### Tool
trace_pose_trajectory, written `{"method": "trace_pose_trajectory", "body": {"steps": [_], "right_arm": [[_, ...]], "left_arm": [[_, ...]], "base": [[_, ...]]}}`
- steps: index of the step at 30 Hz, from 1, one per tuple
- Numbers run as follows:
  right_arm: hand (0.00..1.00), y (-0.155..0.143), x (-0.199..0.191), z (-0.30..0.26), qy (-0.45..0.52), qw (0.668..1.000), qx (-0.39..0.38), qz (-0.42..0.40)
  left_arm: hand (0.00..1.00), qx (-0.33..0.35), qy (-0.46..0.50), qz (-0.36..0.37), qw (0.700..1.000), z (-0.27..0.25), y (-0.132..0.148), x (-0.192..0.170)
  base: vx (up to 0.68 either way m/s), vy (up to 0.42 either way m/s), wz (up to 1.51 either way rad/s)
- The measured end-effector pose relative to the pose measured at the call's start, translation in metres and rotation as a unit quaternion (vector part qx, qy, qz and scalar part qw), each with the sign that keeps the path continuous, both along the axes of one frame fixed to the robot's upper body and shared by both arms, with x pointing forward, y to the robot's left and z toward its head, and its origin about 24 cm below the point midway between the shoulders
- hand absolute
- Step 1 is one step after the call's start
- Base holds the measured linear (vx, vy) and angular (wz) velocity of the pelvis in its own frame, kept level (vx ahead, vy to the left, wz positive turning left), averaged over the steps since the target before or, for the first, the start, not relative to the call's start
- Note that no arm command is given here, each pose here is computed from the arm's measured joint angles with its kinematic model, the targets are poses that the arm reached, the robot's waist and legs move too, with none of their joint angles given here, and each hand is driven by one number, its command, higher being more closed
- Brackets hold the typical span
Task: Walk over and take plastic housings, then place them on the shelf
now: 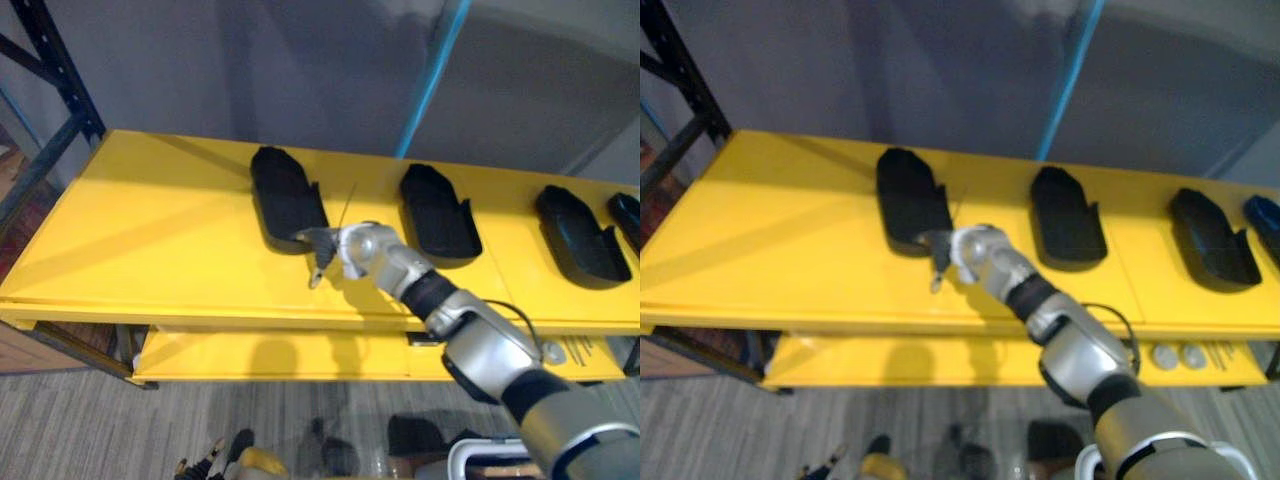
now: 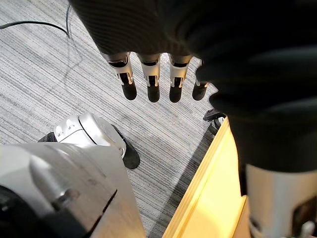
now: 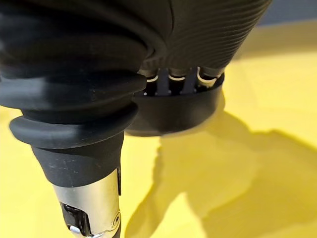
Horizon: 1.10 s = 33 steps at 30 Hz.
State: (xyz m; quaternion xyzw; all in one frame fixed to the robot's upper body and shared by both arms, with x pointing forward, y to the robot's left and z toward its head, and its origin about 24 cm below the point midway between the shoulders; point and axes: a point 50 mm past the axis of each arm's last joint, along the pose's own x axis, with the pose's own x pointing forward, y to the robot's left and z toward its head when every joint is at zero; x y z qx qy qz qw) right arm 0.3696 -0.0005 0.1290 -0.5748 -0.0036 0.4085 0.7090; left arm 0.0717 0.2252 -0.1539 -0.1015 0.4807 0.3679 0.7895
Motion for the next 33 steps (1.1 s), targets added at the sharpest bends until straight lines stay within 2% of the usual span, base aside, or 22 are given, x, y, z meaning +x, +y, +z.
{"method": "trace_pose_trajectory", "body": {"steps": [8,16,25,30,33], "right_arm": [[0.0,0.024,-0.012,-0.004,0.027,0.999,0.037,0.022],[0.0,0.028,-0.012,-0.007,0.02,0.999,0.04,0.015],[0.0,0.024,-0.005,-0.01,-0.09,0.996,0.021,-0.013],[0.0,0.027,-0.006,0.007,-0.17,0.984,0.058,-0.012],[0.0,0.031,-0.008,0.013,-0.172,0.982,0.075,-0.005]], "left_arm": [[0.0,-0.001,0.0,0.001,1.0,0.0,0.0,0.0],[0.0,-0.004,-0.002,0.004,1.0,0.0,-0.002,0.001],[0.0,-0.003,0.0,0.006,1.0,-0.001,-0.002,-0.001],[0.0,-0.001,0.001,0.007,1.0,-0.001,-0.002,-0.001],[0.0,0.0,0.0,0.007,1.0,0.0,-0.002,-0.001]], "base": [[0.0,0.0,0.0],[0.0,-0.001,0.02],[0.0,-0.004,0.07],[0.0,0.0,0.0],[0.0,0.0,0.0]]}}
